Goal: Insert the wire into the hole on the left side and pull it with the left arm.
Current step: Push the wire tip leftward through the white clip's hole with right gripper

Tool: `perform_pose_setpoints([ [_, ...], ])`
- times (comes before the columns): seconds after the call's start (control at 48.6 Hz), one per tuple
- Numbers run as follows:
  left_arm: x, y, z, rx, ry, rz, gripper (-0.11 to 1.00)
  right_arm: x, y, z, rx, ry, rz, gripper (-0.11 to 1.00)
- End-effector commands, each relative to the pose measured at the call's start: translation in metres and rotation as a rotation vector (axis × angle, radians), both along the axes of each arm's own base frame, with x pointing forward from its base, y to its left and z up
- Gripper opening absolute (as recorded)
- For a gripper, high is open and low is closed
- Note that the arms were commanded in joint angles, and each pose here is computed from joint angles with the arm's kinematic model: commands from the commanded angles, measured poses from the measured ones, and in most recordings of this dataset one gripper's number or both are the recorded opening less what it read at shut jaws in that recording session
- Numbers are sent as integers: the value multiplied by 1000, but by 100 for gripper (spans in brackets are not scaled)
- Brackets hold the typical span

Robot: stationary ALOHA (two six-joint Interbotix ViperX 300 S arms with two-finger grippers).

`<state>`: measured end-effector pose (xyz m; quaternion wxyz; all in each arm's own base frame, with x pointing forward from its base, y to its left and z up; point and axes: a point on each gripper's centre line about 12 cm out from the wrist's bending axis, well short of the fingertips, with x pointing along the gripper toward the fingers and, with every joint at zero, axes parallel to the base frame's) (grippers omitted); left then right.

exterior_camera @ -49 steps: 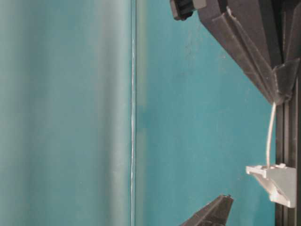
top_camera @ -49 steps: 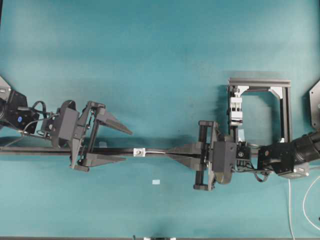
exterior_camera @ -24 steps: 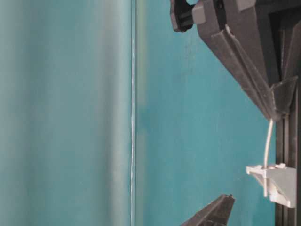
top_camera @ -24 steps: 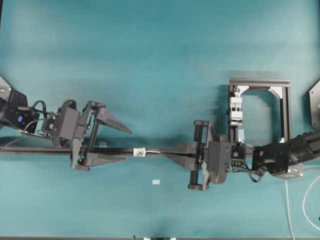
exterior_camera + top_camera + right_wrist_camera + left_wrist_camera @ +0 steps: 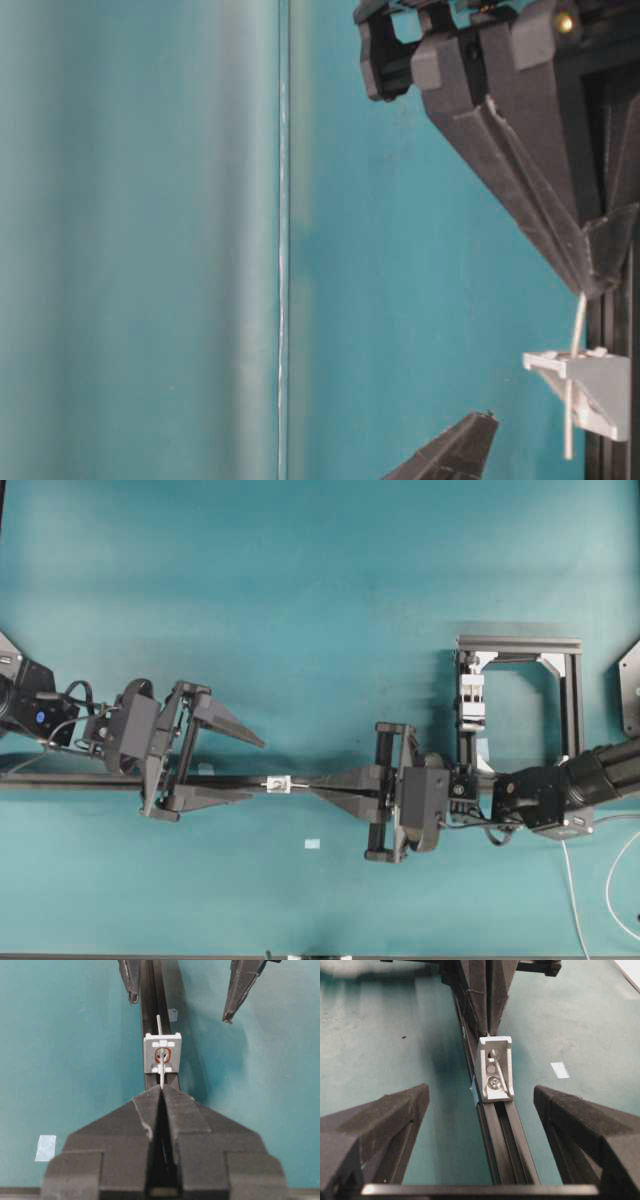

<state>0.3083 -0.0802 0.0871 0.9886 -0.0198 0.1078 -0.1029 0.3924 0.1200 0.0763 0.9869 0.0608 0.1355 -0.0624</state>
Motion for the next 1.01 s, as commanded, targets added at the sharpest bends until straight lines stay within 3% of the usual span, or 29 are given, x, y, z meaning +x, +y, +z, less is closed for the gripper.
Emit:
perform_pose_setpoints([
  [0.0,4,0,11,-10,-35,5,66,5,-3,5,10,-8,-5,1],
  [0.987,6,1,8,-4,-5,9,65,18,-8,4,4,-13,0,1],
])
